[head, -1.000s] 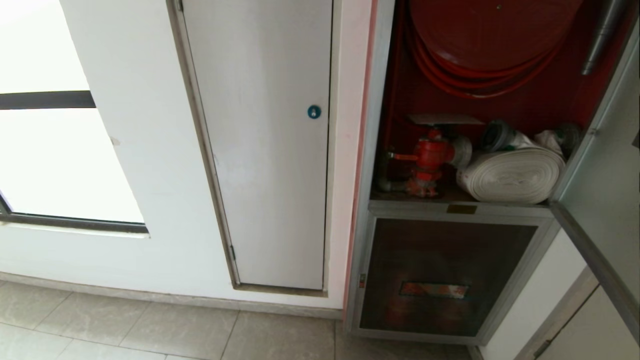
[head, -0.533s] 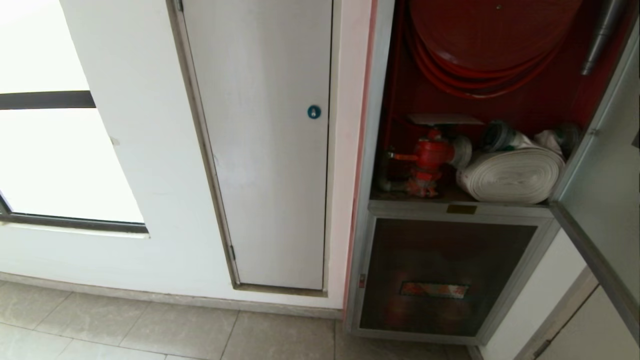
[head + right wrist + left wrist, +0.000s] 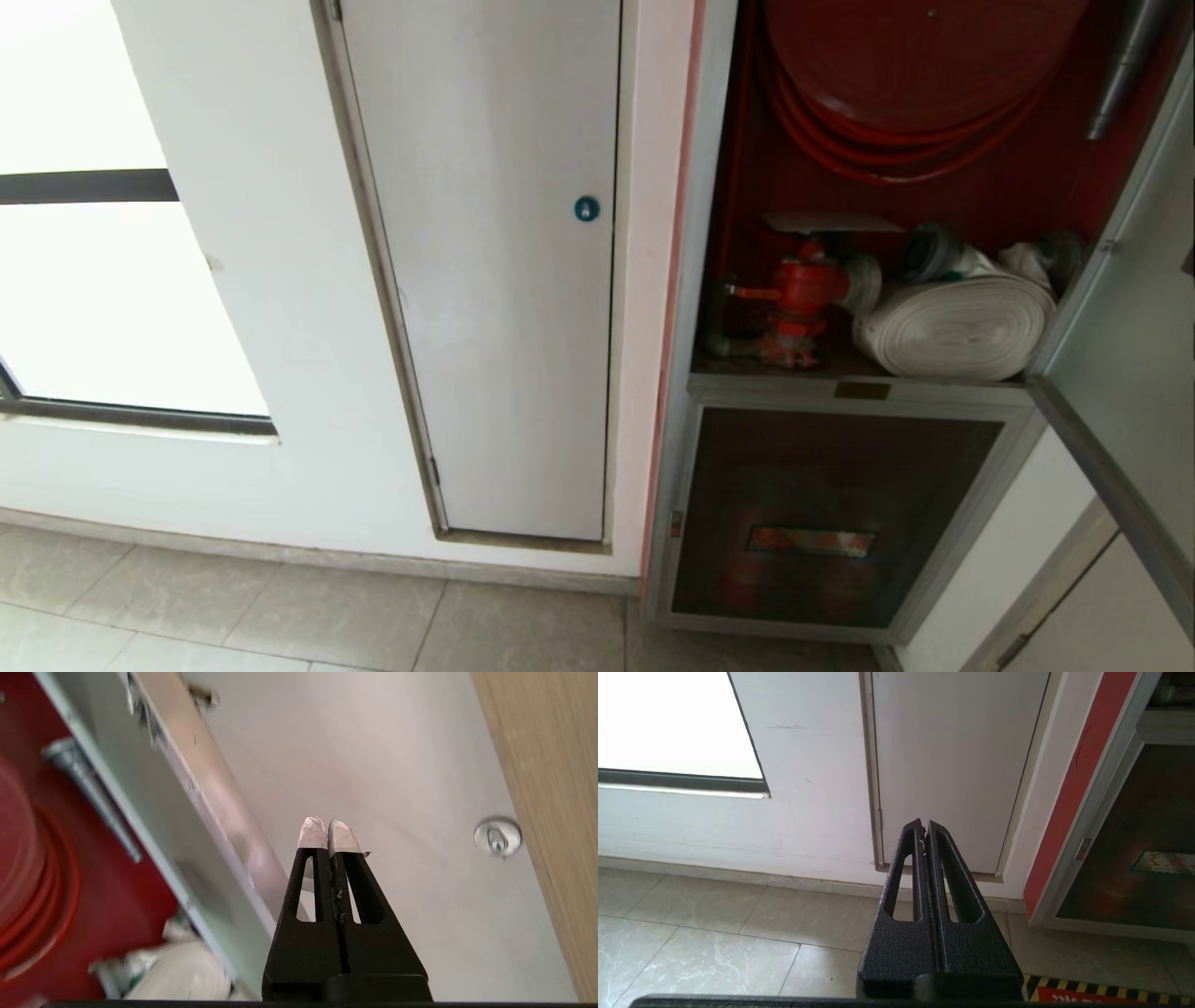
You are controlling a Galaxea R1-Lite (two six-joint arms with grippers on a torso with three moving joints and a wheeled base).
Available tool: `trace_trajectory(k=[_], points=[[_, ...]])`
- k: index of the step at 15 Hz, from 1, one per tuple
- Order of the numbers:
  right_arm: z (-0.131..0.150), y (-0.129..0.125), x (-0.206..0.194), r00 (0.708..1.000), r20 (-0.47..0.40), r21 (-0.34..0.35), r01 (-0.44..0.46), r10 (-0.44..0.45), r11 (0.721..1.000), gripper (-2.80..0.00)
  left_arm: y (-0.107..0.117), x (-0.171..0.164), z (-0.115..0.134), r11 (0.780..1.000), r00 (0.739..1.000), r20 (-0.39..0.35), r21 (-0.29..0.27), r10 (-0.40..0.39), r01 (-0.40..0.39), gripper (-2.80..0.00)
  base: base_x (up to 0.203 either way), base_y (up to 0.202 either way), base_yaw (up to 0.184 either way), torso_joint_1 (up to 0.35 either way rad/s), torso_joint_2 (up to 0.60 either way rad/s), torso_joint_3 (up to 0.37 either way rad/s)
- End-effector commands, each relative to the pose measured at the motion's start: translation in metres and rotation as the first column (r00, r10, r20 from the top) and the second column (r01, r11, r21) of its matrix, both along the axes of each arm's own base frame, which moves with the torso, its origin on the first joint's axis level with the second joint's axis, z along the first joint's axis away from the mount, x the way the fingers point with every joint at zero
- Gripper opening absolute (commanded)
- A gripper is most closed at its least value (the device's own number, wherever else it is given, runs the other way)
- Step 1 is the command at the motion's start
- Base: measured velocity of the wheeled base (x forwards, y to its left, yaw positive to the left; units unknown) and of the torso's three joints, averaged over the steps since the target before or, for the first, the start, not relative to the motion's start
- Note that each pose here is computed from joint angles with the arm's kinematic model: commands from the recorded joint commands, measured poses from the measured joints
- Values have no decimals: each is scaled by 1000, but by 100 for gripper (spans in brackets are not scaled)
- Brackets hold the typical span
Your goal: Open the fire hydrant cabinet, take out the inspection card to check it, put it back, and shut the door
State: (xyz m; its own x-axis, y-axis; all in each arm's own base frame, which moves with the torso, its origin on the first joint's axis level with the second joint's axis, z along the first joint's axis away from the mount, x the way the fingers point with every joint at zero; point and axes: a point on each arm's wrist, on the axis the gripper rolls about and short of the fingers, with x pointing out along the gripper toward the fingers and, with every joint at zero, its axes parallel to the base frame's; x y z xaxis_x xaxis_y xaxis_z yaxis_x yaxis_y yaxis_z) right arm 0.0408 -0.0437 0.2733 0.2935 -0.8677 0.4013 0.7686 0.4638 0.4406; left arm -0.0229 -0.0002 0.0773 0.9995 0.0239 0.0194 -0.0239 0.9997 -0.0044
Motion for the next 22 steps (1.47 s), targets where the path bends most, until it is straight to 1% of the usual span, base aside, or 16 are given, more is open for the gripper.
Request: trace_trajectory(k=[1,3,4,6,8,11,13,16,22], points=[[1,-9,9,999,-8,10,32,-32,999,-280,0,1,-2,1000,1000,-7,0,1,-1,-280,0,0,0,0,0,0],[2,-15,11,998,-2,7,66,-66,998,-280,0,1,-2,1000,1000,-7,0,1,-1,-280,0,0,0,0,0,0],[2,-17,11,998,3,1,62,-62,998,-280,0,1,-2,1000,1000,-7,0,1,-1,-280,0,0,0,0,0,0],[0,-22,14,1000,-2,4,22,-22,1000,-280,0,1,-2,1000,1000,-7,0,1,-1,-280,0,0,0,0,0,0],[-1,-25,17,1000,-4,14,24,-24,1000,-280,0,1,-2,1000,1000,-7,0,1,-1,-280,0,0,0,0,0,0],[-3,-30,23,1000,-17,26,-21,22,999,-280,0,1,-2,1000,1000,-7,0,1,-1,-280,0,0,0,0,0,0],[-3,-31,24,1000,-21,27,-22,23,999,-280,0,1,-2,1000,1000,-7,0,1,-1,-280,0,0,0,0,0,0],[-5,-31,26,996,-44,23,-79,80,997,-280,0,1,-2,1000,1000,-7,0,1,-1,-280,0,0,0,0,0,0],[-6,-31,26,993,-65,36,-95,97,995,-280,0,1,-2,1000,1000,-7,0,1,-1,-280,0,0,0,0,0,0]])
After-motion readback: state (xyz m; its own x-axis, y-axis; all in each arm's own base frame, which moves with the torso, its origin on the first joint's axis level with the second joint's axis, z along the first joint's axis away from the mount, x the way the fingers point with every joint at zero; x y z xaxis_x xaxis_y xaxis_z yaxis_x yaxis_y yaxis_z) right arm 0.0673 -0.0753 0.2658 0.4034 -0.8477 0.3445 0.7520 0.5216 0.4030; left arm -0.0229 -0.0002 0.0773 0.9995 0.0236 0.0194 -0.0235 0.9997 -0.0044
